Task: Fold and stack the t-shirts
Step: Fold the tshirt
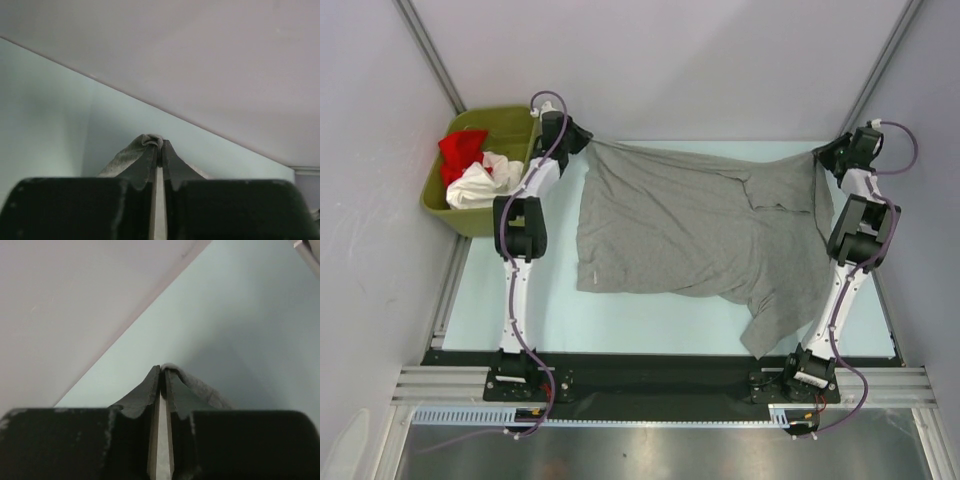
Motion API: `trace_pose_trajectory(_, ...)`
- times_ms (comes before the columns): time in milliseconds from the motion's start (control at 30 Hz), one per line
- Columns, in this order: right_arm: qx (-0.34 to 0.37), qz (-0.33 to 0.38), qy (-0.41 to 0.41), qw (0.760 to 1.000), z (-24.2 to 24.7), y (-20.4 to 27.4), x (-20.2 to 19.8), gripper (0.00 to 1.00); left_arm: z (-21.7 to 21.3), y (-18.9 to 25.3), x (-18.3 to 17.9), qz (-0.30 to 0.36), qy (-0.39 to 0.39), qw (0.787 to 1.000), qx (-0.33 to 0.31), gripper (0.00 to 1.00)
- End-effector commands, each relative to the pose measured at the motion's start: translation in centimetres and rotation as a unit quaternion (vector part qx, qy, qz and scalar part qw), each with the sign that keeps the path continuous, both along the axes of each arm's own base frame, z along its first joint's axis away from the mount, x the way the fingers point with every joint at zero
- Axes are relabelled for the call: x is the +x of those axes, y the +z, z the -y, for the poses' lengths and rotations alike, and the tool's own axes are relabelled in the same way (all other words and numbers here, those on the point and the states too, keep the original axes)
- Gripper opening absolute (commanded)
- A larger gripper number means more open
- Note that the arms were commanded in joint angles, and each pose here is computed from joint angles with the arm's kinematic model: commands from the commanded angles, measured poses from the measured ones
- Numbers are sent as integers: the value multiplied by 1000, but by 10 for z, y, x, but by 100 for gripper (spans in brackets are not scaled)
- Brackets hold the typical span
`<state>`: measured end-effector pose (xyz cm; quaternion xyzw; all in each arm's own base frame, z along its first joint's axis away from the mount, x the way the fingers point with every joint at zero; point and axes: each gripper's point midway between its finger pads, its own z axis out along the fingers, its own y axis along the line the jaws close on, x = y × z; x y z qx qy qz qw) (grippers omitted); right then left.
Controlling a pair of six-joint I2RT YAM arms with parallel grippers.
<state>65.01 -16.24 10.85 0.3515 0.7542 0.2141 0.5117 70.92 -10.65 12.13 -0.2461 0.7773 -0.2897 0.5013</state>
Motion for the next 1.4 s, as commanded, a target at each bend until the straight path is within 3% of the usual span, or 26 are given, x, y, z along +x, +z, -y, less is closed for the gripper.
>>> trace_pose_trajectory(0,-23,-9,5,1000,6,7,17,13,-10,35,12,35,19,999,17,15)
trace_pose_trajectory(33,-38,7,3,999,8,31,26,23,-11,37,9,30,21,999,23,21)
trace_pose_trajectory(100,-44,-41,5,998,6,19,20,30,-13,43,4,25,21,999,36,42)
trace_pose_trajectory(167,-57,-64,-9,996,8,28,14,46,-15,58,-6,12,23,999,44,55)
trace_pose_trajectory(200,-59,-75,-23,995,12,30,10,52,-15,49,-16,-10,19,998,52,57)
trace_pose_trajectory(233,-55,-101,-25,993,10,30,-1,56,-14,72,-24,-1,18,998,54,59)
trace_pose_trajectory(267,-57,-112,-28,992,9,32,-7,60,-10,76,-32,-4,9,998,57,67)
trace_pose_trajectory(433,-117,-202,-75,969,15,52,-62,75,9,71,-100,-51,-37,992,112,68)
trace_pose_trajectory(533,-117,-239,-96,959,12,63,-92,78,17,71,-161,-74,-63,987,130,65)
trace_pose_trajectory(567,-112,-240,-98,959,7,68,-98,78,15,40,-188,-110,-78,981,139,65)
trace_pose_trajectory(633,-98,-263,-84,956,-8,55,-113,79,14,53,-223,-106,-94,980,142,61)
trace_pose_trajectory(667,-95,-255,-83,959,-14,69,-121,80,7,22,-252,-146,-98,973,150,60)
trace_pose_trajectory(700,-91,-273,-67,955,-29,57,-130,80,4,42,-269,-125,-95,976,150,60)
trace_pose_trajectory(900,-91,-280,0,956,-99,57,-171,84,4,-8,-359,-209,-160,953,147,62)
trace_pose_trajectory(967,-92,-306,34,947,-131,36,-195,84,5,-20,-379,-226,-178,947,142,64)
trace_pose_trajectory(1033,-94,-291,68,950,-156,43,-210,83,7,-27,-387,-237,-188,943,139,66)
trace_pose_trajectory(1167,-57,-345,133,927,-207,6,-284,80,8,-54,-399,-283,-204,928,134,65)
trace_pose_trajectory(1367,-29,-345,122,930,-204,14,-364,71,14,-73,-398,-300,-220,920,120,60)
